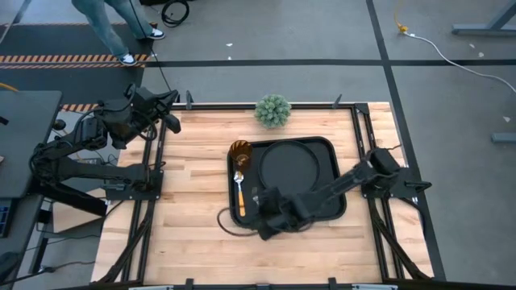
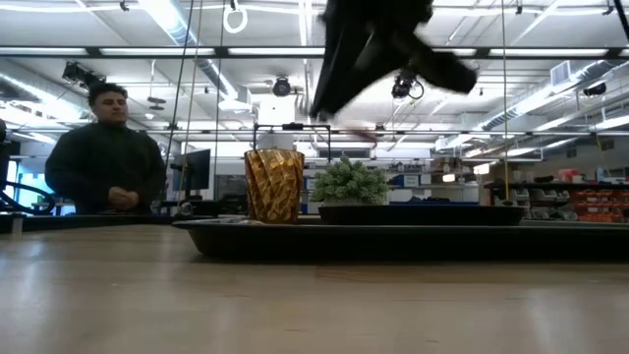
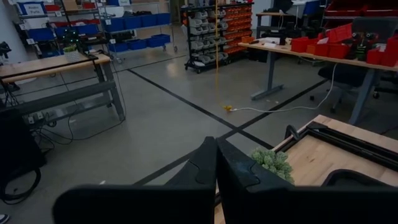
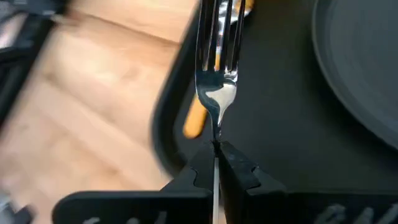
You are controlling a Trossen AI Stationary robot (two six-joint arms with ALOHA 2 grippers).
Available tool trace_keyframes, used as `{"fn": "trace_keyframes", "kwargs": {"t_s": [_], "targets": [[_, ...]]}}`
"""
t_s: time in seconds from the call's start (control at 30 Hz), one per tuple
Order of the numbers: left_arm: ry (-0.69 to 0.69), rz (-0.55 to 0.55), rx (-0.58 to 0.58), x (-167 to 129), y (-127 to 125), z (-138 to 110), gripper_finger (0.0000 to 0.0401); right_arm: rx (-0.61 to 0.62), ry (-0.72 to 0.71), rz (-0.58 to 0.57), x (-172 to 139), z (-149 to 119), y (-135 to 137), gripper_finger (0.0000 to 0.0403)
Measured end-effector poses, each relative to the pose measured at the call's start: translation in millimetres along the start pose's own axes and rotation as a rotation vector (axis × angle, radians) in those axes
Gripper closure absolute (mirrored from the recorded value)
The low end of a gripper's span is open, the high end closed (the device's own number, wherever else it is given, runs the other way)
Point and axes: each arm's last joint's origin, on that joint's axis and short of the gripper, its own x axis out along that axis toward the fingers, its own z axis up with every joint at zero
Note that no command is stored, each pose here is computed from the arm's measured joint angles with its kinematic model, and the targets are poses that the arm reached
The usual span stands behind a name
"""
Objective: Pick and place plate/cup/fork/spoon on tray
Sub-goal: Put the orange fork on the black serving tray between the orange spoon and the black plate
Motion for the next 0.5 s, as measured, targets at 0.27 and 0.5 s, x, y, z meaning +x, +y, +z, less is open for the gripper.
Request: {"fn": "trace_keyframes", "kwargs": {"t_s": [0.27, 0.5], "targets": [[0.0, 0.0, 0.0, 0.0, 0.0, 0.0, 0.0392, 0.032, 0.032, -0.127, 55.4, 31.8, -13.3, 0.0391], [0.0, 0.0, 0.001, 0.0, 0.0, 0.0, 0.0392, 0.004, 0.025, -0.127, 80.1, 68.3, -19.7, 0.0391]]}}
